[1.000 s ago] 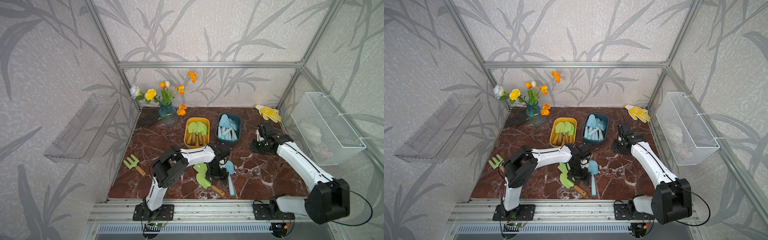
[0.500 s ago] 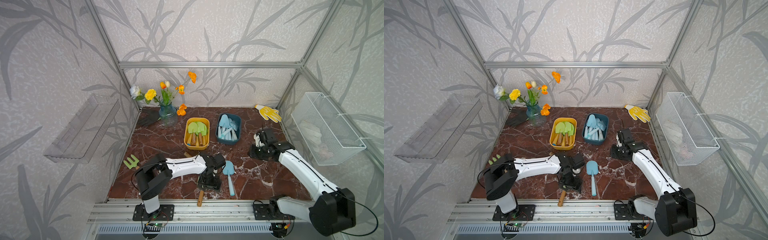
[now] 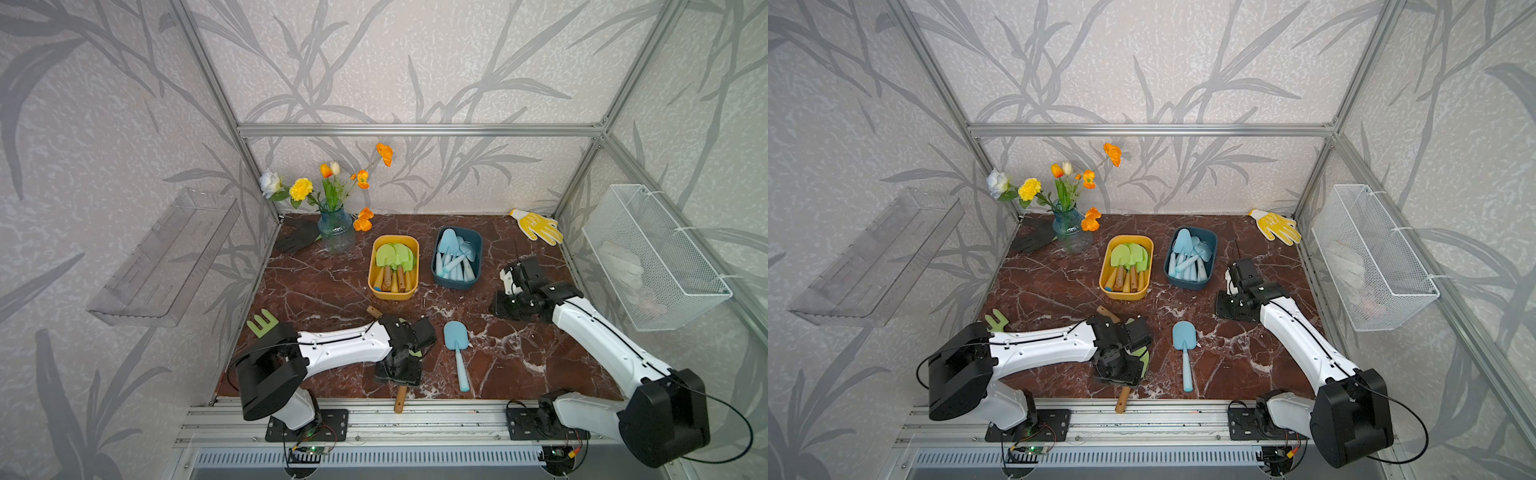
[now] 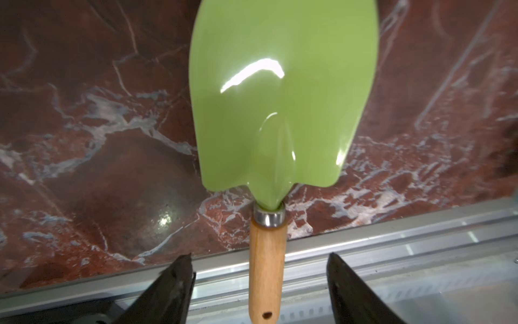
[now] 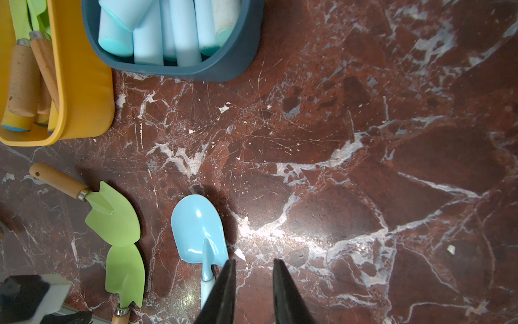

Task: Sort the small shovels by color and place them into the storage box
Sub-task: Pick up the shovel from the center of the board.

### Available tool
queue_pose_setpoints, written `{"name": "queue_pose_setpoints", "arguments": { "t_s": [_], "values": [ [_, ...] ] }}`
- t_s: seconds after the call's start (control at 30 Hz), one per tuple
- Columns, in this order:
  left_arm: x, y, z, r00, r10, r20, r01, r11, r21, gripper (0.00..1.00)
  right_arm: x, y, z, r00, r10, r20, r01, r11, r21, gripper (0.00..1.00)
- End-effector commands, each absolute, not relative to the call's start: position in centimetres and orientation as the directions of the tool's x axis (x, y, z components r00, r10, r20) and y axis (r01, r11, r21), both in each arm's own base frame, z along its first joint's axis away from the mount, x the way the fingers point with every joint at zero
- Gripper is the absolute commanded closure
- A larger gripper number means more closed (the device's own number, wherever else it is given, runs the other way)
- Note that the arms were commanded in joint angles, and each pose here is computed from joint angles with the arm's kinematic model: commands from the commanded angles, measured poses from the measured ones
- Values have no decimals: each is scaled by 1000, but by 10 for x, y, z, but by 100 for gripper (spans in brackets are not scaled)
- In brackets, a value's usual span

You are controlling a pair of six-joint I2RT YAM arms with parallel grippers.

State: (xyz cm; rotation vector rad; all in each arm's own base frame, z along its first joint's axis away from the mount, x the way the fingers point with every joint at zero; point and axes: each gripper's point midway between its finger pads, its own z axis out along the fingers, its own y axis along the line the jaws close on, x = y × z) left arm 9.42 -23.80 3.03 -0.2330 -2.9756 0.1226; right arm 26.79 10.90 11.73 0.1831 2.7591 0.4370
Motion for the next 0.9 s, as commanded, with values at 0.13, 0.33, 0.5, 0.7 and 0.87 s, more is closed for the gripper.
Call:
{"name": "queue_pose_setpoints", "arguments": {
  "t_s": [0.13, 0.33, 0.5, 0.7, 0.87],
  "values": [
    [84, -231, 0, -963, 151, 222, 154, 988, -4, 67, 274, 109, 130, -923, 172, -345, 60, 948, 314, 74],
    [89, -213, 19, -969, 148, 195, 166, 983, 80, 100, 273, 108, 124, -926, 178, -334, 72, 949, 308, 74],
    [92, -220, 60, -968, 189, 163, 194, 981, 21, 100, 281, 111, 122, -924, 193, -330, 85, 945, 316, 74],
    [134, -217, 132, -971, 225, 81, 226, 974, -3, 100, 294, 113, 131, -915, 214, -342, 100, 942, 321, 74],
    [225, -221, 168, -983, 180, -39, 183, 979, -93, 100, 301, 110, 147, -900, 233, -369, 118, 944, 309, 74]
  ]
}}
